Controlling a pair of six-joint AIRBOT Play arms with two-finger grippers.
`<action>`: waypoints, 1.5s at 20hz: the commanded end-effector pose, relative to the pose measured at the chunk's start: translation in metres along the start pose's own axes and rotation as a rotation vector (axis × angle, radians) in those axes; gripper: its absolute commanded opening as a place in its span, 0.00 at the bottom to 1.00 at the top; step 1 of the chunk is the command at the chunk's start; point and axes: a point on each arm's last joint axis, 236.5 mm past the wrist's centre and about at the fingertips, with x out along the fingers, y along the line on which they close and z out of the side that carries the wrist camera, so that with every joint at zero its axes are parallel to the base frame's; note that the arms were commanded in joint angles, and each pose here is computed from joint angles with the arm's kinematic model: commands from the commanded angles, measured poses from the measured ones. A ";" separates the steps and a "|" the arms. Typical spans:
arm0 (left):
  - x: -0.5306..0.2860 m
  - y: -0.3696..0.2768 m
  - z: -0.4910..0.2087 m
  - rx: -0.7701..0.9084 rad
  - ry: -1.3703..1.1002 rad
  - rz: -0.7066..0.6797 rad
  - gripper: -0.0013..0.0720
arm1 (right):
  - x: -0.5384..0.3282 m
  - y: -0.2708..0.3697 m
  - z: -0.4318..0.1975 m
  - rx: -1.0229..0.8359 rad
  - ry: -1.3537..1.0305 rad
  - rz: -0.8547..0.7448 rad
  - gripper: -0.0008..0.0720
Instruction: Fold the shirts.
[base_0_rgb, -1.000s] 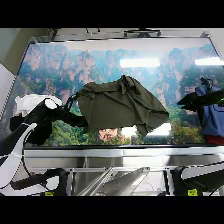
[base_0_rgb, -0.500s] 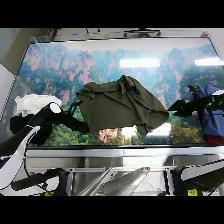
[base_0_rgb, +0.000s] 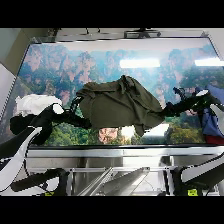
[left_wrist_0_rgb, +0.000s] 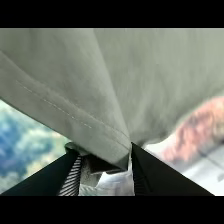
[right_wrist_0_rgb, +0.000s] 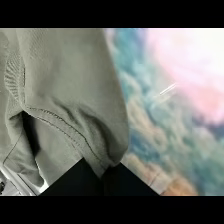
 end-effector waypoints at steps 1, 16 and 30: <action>0.000 0.005 0.007 -0.020 -0.032 0.022 0.26 | -0.001 0.018 0.004 -0.018 -0.016 0.032 0.04; -0.404 -0.162 0.107 0.381 -0.918 0.015 0.06 | -0.322 0.396 -0.080 -0.948 -0.935 0.387 0.04; -0.486 -0.114 0.092 0.231 -1.131 -0.194 0.06 | -0.378 0.437 -0.113 -1.080 -1.367 0.019 0.04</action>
